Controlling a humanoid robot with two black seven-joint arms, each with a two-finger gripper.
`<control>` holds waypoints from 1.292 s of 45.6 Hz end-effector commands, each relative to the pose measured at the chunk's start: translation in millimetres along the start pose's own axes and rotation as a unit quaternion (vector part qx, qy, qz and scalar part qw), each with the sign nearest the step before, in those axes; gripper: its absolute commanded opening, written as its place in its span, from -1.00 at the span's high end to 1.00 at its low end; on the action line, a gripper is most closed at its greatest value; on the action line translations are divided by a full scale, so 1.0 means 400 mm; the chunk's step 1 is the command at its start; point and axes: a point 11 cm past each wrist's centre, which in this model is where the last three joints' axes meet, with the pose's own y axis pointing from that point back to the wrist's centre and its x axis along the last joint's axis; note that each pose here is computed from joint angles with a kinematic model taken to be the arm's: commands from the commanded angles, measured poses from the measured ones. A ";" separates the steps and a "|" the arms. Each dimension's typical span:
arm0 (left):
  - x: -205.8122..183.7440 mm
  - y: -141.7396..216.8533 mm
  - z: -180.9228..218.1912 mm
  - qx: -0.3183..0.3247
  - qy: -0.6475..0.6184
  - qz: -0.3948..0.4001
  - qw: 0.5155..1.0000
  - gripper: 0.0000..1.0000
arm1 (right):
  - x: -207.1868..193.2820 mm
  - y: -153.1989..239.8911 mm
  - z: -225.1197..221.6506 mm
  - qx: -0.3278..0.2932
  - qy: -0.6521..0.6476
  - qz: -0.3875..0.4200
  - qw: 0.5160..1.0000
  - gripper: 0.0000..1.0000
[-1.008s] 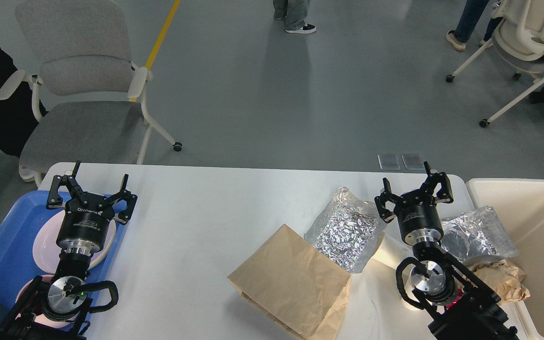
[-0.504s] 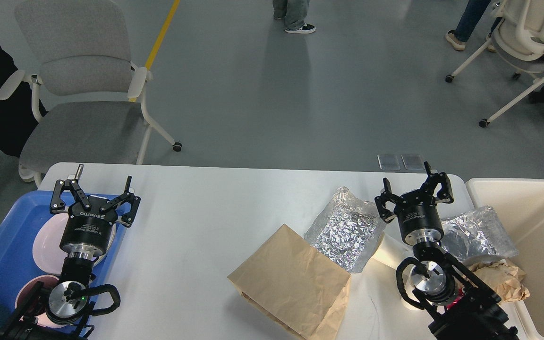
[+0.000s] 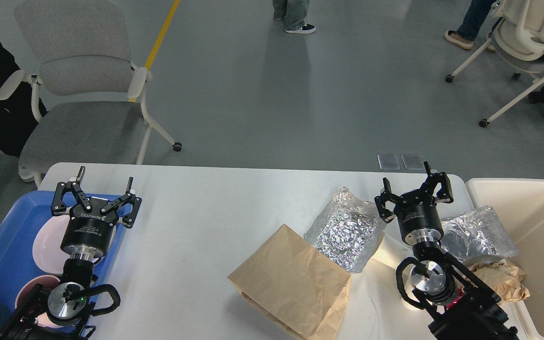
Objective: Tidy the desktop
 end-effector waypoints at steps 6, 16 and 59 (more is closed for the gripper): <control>0.000 0.000 0.000 0.001 0.000 0.000 1.000 -0.93 | -0.001 0.001 0.002 -0.001 0.000 0.000 1.000 -1.00; 0.000 0.000 0.000 -0.001 0.001 0.000 1.000 -0.93 | 0.002 0.000 -0.003 0.001 0.000 0.001 1.000 -1.00; 0.000 0.000 0.000 0.000 0.001 0.000 1.000 -0.93 | 0.239 0.099 -0.376 0.078 0.074 0.061 0.992 -1.00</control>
